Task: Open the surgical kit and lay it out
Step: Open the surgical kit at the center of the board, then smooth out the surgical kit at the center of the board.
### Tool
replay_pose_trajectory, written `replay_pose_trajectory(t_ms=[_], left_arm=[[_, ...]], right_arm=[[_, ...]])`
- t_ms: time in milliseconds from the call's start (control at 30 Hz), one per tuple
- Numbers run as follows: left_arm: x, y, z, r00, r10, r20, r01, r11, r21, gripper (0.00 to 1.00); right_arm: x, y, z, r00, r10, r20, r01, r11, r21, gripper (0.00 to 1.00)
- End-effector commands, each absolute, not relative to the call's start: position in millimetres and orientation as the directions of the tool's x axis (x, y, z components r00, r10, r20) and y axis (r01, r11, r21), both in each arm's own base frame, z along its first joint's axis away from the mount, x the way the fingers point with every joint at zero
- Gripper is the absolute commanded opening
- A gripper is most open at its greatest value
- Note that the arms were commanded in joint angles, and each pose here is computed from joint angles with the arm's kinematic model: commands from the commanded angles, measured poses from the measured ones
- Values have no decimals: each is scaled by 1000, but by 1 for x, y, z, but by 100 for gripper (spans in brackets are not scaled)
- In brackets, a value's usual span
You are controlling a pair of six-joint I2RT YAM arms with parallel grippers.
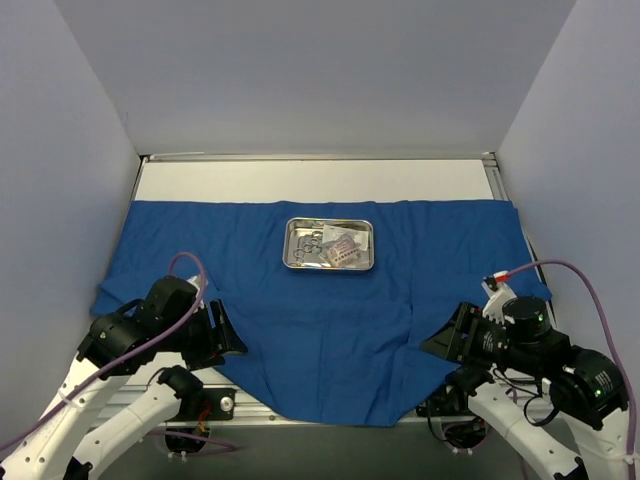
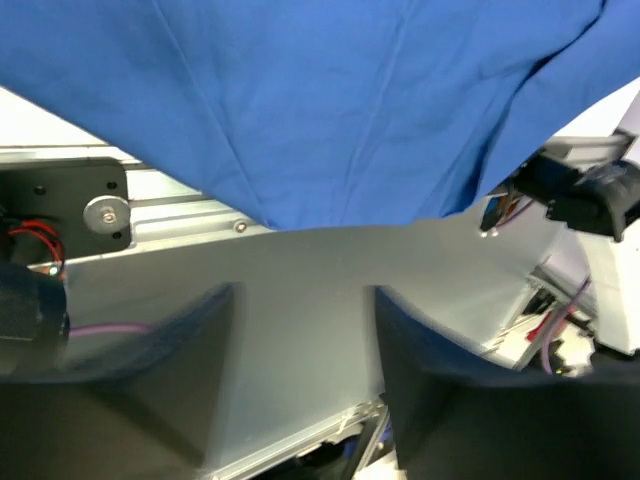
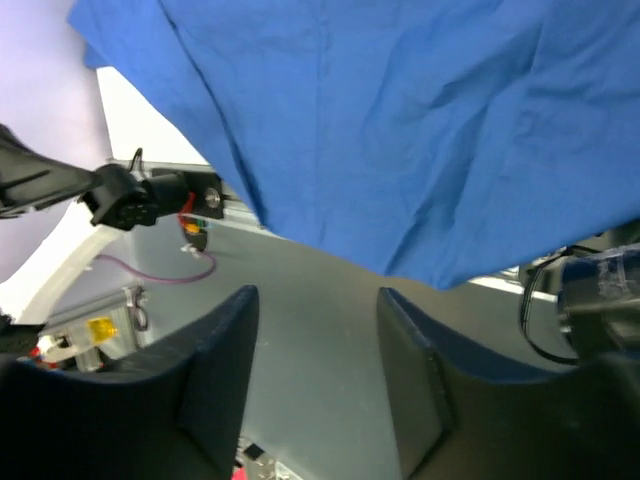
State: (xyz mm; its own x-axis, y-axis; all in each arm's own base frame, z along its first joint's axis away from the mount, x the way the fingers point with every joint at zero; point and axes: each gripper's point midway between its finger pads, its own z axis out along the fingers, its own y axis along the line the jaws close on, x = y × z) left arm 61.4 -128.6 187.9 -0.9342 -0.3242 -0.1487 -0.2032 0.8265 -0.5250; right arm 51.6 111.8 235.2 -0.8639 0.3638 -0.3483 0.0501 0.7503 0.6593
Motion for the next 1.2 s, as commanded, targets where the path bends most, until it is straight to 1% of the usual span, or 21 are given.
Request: replay_pose_trajectory(t_ms=[0,33,67,100,133,167,200,233,267,300,333,433,500,533,567,600,700,833,933,1067,1167], left_arm=[[21,-100,179,-946,-323,-1,-302,885,-355,71],[29,-102,180,-949,-316,-15,-292,892,-344,77],[44,-104,184,-944,-323,-69,-280,894,-350,82],[52,-105,184,-941,-326,-93,-278,899,-339,86],[63,-107,181,-942,-320,-99,-277,911,-306,86],[96,-115,179,-935,-314,-166,-262,925,-277,86],[96,-115,179,-935,-314,-167,-261,925,-277,86],[114,-121,179,-926,-316,-205,-251,924,-287,86],[133,-123,174,-922,-312,-227,-258,936,-239,86],[146,-124,171,-926,-284,-250,-232,948,-217,86],[167,-127,170,-912,-296,-283,-238,946,-220,86],[220,-130,159,-909,-264,-322,-221,961,-166,86],[263,-121,149,-896,-283,-342,-248,958,-144,85],[277,-118,148,-889,-286,-357,-252,957,-141,85],[294,-109,136,-894,-282,-347,-260,959,-109,84],[316,-107,141,-873,-289,-393,-267,957,-112,83],[350,-99,124,-879,-269,-393,-262,962,-74,82],[390,-98,112,-878,-231,-420,-224,972,-65,82],[410,-98,93,-890,-206,-408,-196,978,-67,82],[423,-102,61,-924,-164,-344,-161,986,-37,82],[431,-105,49,-933,-139,-332,-135,990,-35,81]], right_arm=[[64,106,223,-876,328,-353,76,817,572,53],[76,102,221,-859,330,-392,75,838,541,54],[87,101,219,-856,324,-404,85,857,508,55],[96,99,218,-847,319,-425,87,872,482,57],[106,98,218,-834,323,-447,93,881,463,58],[134,96,212,-805,331,-492,122,904,409,59],[143,95,216,-779,344,-525,124,904,409,59],[155,96,209,-781,339,-525,140,914,381,59],[165,95,202,-774,336,-537,156,922,353,60],[182,98,203,-749,333,-573,145,926,348,60],[196,95,192,-748,325,-579,182,939,291,60],[232,92,172,-729,300,-615,224,954,200,60],[254,94,165,-715,278,-641,219,960,173,60],[264,88,150,-733,278,-621,252,959,132,59],[278,86,147,-719,290,-632,262,955,140,59],[286,84,140,-722,295,-625,269,953,139,58],[316,72,114,-737,322,-595,303,943,135,57],[346,67,94,-761,289,-580,287,953,98,56],[364,61,78,-776,273,-569,286,956,68,56],[382,46,62,-797,227,-560,264,964,15,56],[391,38,52,-809,216,-547,259,966,-2,56]])
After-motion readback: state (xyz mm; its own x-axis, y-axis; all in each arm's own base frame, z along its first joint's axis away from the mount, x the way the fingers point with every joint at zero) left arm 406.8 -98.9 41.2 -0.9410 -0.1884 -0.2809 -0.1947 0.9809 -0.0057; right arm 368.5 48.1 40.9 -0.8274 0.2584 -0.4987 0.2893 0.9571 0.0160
